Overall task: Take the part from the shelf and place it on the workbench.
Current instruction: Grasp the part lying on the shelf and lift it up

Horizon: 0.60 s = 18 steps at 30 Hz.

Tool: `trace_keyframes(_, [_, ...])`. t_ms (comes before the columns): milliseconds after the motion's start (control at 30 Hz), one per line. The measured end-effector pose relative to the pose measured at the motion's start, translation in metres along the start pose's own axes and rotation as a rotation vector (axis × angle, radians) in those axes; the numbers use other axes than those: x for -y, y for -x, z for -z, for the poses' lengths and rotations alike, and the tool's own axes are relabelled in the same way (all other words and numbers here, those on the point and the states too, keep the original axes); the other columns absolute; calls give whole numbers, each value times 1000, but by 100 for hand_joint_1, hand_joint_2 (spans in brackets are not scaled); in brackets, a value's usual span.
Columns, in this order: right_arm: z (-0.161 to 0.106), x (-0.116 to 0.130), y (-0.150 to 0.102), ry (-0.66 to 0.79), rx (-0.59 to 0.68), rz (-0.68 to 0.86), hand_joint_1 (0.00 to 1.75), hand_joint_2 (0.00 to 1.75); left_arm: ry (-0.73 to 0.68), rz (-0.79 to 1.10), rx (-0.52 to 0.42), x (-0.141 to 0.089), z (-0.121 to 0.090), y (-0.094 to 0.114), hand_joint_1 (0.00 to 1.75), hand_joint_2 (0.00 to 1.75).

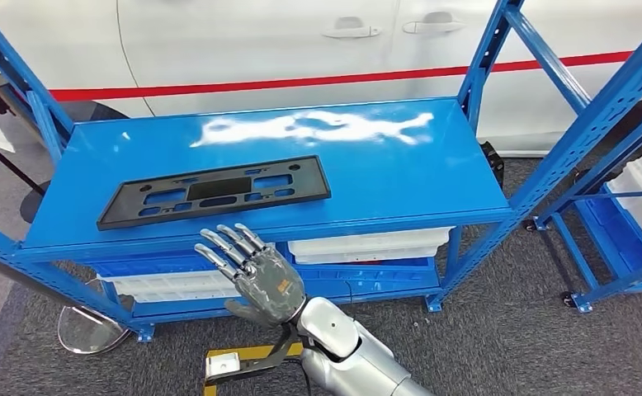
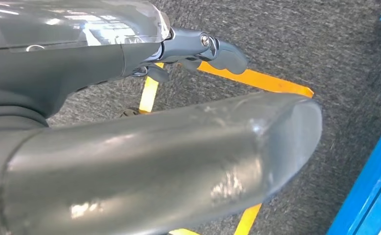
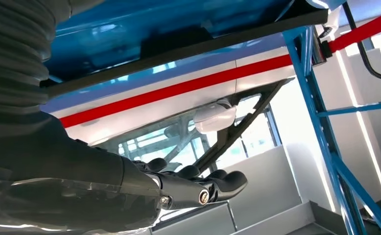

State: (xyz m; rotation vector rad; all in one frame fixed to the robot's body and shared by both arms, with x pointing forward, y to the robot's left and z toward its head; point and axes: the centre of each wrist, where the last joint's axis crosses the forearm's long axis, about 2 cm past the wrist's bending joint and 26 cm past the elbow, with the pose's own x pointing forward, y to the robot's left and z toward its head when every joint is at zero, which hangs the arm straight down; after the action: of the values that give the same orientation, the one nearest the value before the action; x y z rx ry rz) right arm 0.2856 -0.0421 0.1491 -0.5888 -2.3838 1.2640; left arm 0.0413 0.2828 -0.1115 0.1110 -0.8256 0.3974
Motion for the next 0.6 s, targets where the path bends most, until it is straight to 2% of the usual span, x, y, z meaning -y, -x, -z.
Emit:
trace_keyframes(133, [2,-2,-2,4,-5,0,0,175,7,19,2,-2,0,0,0,0])
trace_keyframes(333, [-16,-7,3,-30,-29,-8,0,175,37,31,18,-2,-1,1,0,0])
trace_keyframes(600, [-22,-6,11,-47,-39,-39,0,175,58,32,20,3,-2,2,0,0])
